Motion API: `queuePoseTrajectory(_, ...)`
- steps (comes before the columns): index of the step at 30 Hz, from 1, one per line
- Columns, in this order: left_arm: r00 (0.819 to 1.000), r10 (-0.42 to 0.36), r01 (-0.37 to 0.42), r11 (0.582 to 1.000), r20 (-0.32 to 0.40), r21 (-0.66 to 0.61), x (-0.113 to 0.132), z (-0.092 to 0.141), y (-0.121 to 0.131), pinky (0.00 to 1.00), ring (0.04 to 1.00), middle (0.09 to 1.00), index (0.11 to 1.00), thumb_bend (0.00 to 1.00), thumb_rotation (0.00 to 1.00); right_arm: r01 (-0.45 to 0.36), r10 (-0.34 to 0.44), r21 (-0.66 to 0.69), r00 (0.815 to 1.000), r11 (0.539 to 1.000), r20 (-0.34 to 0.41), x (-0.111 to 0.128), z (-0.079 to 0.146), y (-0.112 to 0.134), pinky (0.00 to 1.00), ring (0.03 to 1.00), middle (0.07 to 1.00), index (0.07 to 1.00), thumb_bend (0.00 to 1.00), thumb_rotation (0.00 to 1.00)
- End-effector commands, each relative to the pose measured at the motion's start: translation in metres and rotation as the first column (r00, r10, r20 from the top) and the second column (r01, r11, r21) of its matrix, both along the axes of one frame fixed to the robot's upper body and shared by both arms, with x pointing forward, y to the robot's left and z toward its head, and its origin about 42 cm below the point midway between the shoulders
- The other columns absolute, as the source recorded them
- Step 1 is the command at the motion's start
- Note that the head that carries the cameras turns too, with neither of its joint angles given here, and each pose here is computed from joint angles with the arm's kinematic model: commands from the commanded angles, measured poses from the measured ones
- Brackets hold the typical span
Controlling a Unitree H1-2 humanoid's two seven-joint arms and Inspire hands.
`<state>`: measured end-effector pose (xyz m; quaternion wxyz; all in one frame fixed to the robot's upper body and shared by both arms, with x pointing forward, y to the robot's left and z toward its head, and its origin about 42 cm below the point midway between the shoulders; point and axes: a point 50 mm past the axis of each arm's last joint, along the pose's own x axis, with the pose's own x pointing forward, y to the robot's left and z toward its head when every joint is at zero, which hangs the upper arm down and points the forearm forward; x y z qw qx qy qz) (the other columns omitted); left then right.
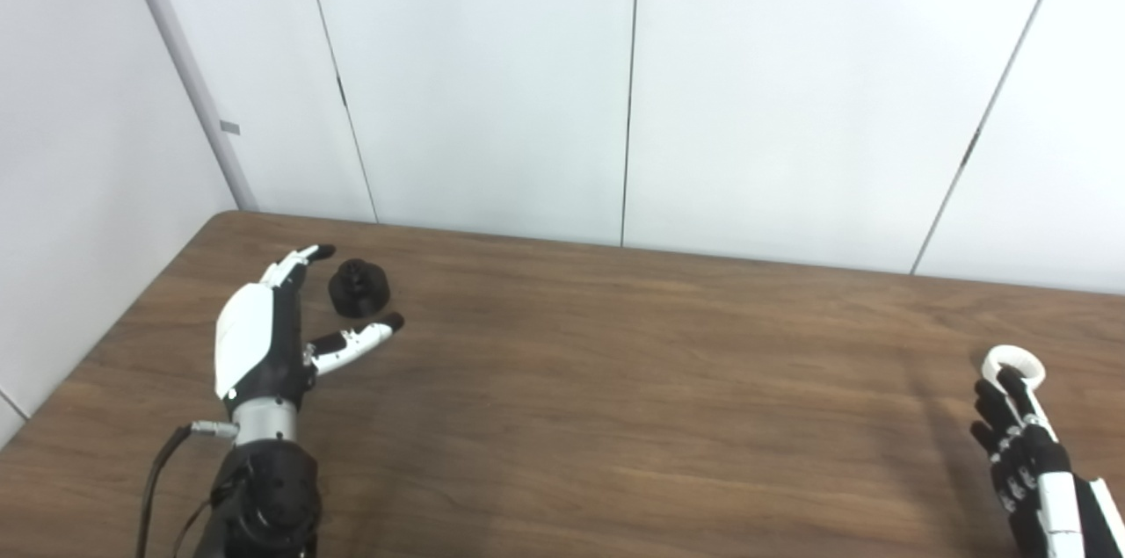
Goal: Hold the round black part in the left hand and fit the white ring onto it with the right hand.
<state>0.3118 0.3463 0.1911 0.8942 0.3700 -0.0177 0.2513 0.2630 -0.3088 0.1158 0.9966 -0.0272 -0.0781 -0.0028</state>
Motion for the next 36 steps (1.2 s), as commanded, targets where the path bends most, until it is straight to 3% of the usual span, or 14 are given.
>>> queuePoseTrajectory(1,0.997,0.012,-0.014,1.0,0.074,0.024,0.013,0.019,0.007,0.88,0.949,0.909,0.834,0.89,0.29,0.013,-0.012,0.015,0.997,1.0,-0.07,-0.015,-0.022,-0.001,0.97,0.976,0.955,0.965,0.62,0.96)
queuePoseTrajectory(13,0.998,0.058,-0.058,0.996,-0.009,0.075,0.057,0.022,0.032,0.94,0.967,0.916,0.845,0.91,0.28,0.011,-0.01,0.012,0.998,1.0,-0.069,-0.015,-0.021,0.001,0.97,0.97,0.955,0.965,0.64,0.95)
queuePoseTrajectory(19,0.994,0.074,-0.063,0.99,-0.086,0.124,0.081,0.022,0.041,1.0,0.981,0.924,0.85,0.93,0.31,0.011,-0.009,0.021,0.998,1.0,-0.062,-0.015,-0.019,0.003,0.96,0.968,0.957,0.967,0.62,0.95)
queuePoseTrajectory(23,0.984,0.066,-0.025,0.971,-0.167,0.239,0.094,0.024,0.045,1.0,0.991,0.939,0.86,0.93,0.36,0.01,-0.009,0.016,0.998,1.0,-0.064,-0.015,-0.018,0.002,0.98,0.969,0.961,0.966,0.64,0.95)
queuePoseTrajectory(36,0.951,0.093,-0.019,0.969,-0.294,0.245,0.114,0.024,0.054,1.0,1.0,0.953,0.854,0.93,0.37,0.014,-0.013,0.013,0.998,1.0,-0.063,-0.016,-0.017,0.003,0.98,0.965,0.949,0.961,0.62,0.95)
